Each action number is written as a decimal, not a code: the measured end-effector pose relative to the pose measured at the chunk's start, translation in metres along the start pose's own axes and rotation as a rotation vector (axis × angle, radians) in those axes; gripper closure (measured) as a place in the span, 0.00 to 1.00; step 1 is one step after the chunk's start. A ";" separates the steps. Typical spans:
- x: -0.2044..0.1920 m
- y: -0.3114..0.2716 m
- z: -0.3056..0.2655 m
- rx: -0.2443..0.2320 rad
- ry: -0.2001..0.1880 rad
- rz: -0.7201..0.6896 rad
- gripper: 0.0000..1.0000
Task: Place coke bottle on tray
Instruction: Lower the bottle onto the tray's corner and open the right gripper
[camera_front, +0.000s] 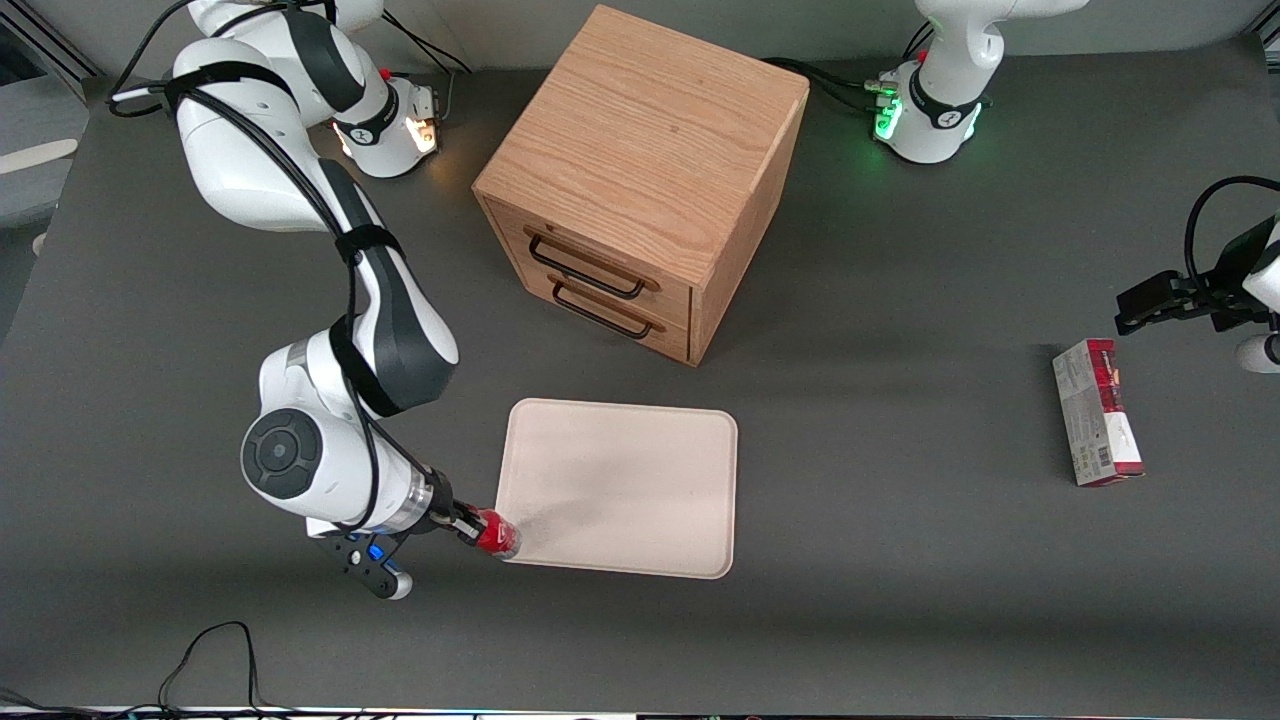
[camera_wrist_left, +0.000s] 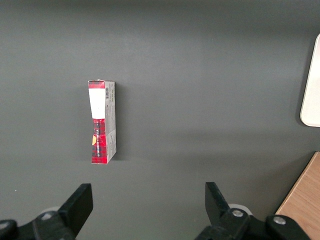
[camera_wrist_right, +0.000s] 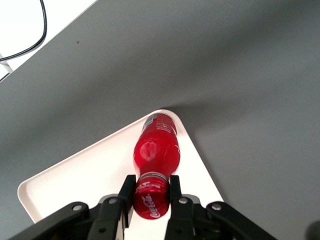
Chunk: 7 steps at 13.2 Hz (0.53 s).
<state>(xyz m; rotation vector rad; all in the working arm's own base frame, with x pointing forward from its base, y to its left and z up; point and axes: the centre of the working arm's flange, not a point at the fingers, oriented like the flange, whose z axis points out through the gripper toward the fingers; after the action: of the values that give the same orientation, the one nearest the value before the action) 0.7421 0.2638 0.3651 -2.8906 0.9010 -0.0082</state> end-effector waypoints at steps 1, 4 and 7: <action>-0.003 -0.003 0.001 0.001 0.000 0.001 0.69; -0.012 -0.009 0.006 -0.003 -0.004 0.003 0.69; -0.016 -0.011 0.015 -0.012 -0.011 0.002 0.69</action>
<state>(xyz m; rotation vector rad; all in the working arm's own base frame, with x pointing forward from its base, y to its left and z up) 0.7358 0.2828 0.3520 -2.8976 0.9051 0.0135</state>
